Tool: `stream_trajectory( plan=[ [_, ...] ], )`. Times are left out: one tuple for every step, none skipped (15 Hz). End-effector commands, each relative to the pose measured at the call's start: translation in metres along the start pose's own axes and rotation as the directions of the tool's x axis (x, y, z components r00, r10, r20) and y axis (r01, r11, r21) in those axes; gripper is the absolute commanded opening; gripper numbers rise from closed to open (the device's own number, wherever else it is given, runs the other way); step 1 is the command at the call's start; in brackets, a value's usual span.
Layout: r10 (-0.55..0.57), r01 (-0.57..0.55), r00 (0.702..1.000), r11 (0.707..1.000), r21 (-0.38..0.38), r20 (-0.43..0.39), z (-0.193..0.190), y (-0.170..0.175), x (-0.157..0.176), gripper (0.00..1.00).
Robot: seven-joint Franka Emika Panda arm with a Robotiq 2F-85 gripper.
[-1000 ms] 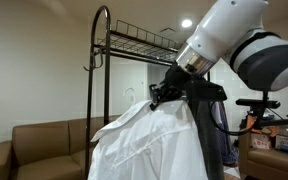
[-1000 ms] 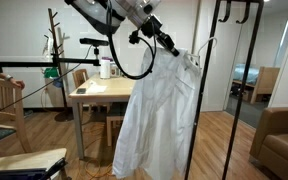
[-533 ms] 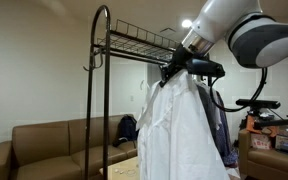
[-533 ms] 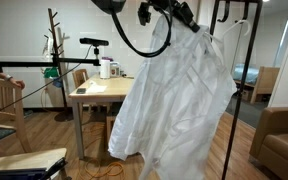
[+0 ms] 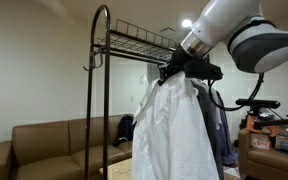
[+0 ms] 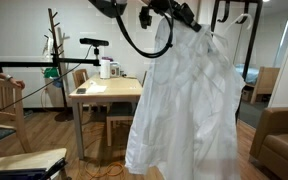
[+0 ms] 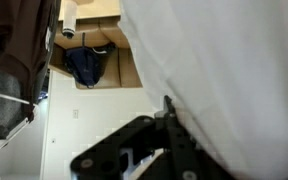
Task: Hang the white shirt closer to the brown top
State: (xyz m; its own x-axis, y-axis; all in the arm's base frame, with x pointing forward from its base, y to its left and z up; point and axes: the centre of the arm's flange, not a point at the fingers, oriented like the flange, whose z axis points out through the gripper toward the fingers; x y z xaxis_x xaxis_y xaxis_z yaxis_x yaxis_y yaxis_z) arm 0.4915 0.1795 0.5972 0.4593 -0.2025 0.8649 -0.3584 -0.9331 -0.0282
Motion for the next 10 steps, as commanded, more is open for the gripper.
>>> stream_trajectory(
  plan=[
    [0.062, -0.066, 0.981, 0.998, -0.013, -0.181, -0.003, 0.008, 0.030, 0.09],
    [0.078, -0.083, 0.971, 0.996, -0.015, -0.225, -0.002, 0.010, 0.041, 0.09],
    [0.077, -0.085, 0.959, 0.996, -0.019, -0.273, -0.002, 0.012, 0.050, 0.09],
    [0.068, -0.076, 0.945, 0.997, -0.013, -0.321, -0.001, 0.011, 0.059, 0.09],
    [0.070, -0.078, 0.931, 0.997, -0.008, -0.359, 0.001, 0.010, 0.066, 0.09],
    [0.064, -0.070, 0.927, 0.998, -0.003, -0.369, 0.004, 0.006, 0.073, 0.09],
    [0.065, -0.064, 0.934, 0.998, 0.013, -0.350, 0.007, 0.002, 0.076, 0.10],
    [0.059, -0.068, 0.946, 0.998, -0.016, -0.318, -0.007, 0.014, 0.065, 0.09],
    [0.061, -0.069, 0.947, 0.997, -0.015, -0.317, -0.004, 0.013, 0.066, 0.10],
    [0.059, -0.067, 0.948, 0.998, -0.016, -0.311, -0.002, 0.012, 0.064, 0.10]
  ],
)
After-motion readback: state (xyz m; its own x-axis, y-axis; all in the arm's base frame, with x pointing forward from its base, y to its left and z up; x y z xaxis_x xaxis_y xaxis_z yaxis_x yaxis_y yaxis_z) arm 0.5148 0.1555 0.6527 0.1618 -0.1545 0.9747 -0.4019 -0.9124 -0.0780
